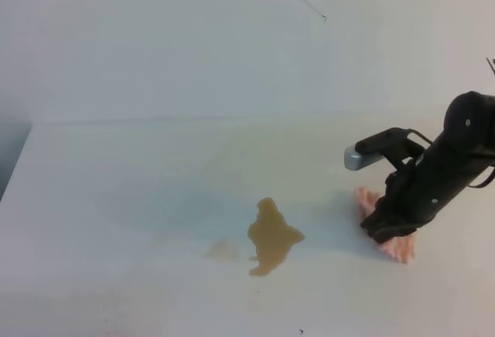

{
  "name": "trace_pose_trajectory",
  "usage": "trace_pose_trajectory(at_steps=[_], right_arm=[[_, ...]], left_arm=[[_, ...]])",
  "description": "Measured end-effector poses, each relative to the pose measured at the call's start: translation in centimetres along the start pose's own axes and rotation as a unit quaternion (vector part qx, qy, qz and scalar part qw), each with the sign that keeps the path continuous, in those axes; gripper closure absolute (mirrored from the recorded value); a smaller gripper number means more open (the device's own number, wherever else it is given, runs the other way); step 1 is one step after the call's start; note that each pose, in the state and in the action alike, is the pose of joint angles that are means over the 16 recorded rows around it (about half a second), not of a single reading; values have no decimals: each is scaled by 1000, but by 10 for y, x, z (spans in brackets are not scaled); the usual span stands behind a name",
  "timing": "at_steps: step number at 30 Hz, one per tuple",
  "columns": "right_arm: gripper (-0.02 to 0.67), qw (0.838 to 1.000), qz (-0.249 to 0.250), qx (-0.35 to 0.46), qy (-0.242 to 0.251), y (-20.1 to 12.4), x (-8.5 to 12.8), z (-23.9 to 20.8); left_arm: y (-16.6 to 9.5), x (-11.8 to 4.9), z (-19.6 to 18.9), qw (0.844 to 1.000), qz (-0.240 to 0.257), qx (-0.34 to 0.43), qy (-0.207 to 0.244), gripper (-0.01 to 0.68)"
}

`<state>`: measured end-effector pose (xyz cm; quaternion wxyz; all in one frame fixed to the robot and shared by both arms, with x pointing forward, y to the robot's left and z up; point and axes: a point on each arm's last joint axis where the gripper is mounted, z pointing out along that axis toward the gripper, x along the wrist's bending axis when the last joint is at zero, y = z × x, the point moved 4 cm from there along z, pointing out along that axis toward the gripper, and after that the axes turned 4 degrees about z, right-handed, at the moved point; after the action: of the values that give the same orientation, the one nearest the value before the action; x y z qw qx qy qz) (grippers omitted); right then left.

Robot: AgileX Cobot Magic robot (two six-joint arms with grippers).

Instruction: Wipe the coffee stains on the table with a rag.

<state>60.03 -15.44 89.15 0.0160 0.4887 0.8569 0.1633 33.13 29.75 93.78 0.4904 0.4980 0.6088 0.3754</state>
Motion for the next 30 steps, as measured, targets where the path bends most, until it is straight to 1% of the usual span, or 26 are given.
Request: trace_pose_trajectory(at_steps=[5, 10, 22, 30], right_arm=[[652, 999, -7, -20, 27, 17, 11, -5], [649, 998, -14, -27, 54, 28, 23, 1], [648, 994, -20, -5, 107, 32, 59, 39], [645, 990, -14, -11, 138, 39, 79, 50]], left_arm=[[0, 0, 0, 1000, 0, 0, 0, 672], [0, 0, 0, 1000, 0, 0, 0, 672], [0, 0, 0, 1000, 0, 0, 0, 672], [0, 0, 0, 1000, 0, 0, 0, 672]])
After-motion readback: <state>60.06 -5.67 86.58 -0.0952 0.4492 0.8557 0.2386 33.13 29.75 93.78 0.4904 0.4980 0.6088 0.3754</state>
